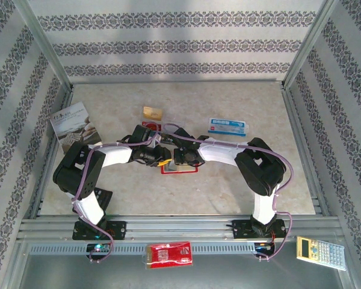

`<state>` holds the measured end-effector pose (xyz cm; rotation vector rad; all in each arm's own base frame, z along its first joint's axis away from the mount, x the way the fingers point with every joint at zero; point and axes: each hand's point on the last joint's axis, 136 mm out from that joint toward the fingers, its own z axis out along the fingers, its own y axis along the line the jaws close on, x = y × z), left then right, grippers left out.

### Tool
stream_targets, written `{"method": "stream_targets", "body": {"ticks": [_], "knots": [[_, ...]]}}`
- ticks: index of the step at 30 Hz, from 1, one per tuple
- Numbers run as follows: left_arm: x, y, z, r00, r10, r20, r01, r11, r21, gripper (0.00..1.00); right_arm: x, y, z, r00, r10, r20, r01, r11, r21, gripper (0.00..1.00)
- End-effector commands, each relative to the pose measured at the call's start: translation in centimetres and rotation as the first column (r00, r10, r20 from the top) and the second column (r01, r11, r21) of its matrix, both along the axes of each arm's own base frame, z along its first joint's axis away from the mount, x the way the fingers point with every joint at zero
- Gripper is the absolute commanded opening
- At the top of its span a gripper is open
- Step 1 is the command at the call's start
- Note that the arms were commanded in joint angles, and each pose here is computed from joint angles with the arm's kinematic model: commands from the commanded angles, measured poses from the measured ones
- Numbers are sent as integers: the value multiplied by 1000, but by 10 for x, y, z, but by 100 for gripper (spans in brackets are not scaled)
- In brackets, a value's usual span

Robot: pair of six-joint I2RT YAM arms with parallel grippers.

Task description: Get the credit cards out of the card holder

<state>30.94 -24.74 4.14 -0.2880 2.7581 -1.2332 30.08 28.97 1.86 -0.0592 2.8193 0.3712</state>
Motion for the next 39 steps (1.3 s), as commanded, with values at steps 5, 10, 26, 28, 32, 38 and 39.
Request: {"method": "stream_targets", "body": {"ticks": [5,10,26,28,32,38,39], "knots": [[4,-13,-5,1000,-19,-6,19,999,-32,31,-6,-17,-10,999,-18,-28,18,1000,-6,28],[4,-15,-3,1000,-22,-2,22,999,-46,31,3,-18,20,998,-48,49,44,997,65,31],[5,-43,23,996,-79,42,83,989,-122,33,19,-62,59,957,-230,178,200,965,169,37],[5,-48,29,995,-88,54,95,987,-128,33,19,-67,60,952,-246,185,215,961,172,37],[4,-60,36,992,-109,67,118,983,-141,33,19,-77,63,940,-275,199,242,954,178,37],[10,-79,34,990,-123,65,131,980,-148,34,19,-90,68,924,-317,215,277,941,195,39],[11,-83,33,991,-123,59,130,980,-148,34,19,-94,69,919,-334,211,293,935,201,41]]}}
